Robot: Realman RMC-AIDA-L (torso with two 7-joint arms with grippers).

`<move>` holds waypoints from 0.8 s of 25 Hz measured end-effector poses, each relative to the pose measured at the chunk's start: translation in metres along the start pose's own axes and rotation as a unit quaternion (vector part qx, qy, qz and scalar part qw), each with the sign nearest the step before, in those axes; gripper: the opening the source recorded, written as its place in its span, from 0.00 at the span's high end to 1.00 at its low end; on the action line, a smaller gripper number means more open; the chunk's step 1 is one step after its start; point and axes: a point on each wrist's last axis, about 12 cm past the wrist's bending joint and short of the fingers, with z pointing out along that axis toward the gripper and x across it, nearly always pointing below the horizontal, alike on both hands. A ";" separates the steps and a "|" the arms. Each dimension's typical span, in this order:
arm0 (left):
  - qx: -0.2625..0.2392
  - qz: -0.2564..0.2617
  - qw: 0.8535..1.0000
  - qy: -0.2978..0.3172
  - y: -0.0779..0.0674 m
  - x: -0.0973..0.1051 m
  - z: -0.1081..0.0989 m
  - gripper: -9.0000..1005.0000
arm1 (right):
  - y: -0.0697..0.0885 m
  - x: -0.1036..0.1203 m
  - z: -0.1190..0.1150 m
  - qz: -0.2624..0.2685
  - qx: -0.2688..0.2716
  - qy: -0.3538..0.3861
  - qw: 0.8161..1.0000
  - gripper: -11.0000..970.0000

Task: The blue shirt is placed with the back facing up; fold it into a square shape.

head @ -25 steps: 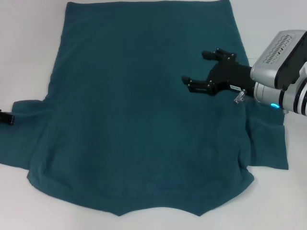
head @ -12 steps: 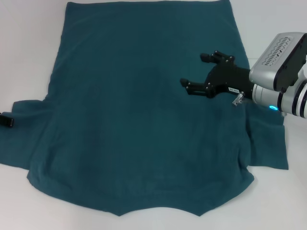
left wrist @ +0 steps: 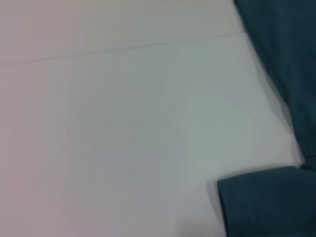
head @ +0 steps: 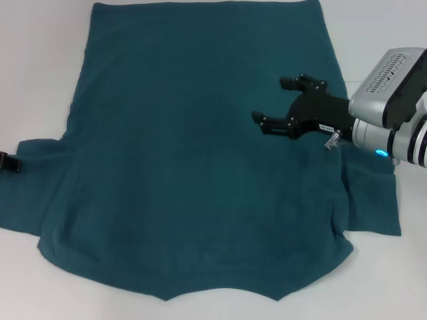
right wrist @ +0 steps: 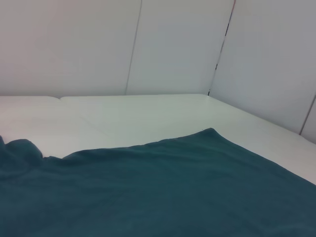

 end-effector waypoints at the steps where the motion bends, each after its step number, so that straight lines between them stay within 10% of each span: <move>1: 0.000 0.000 1.000 -0.001 0.000 0.000 0.000 0.12 | 0.000 0.000 0.000 0.000 0.000 0.000 1.000 0.03; 20: -0.001 0.010 1.000 -0.003 -0.003 -0.003 -0.001 0.78 | 0.001 0.001 0.000 0.004 -0.002 0.000 1.000 0.03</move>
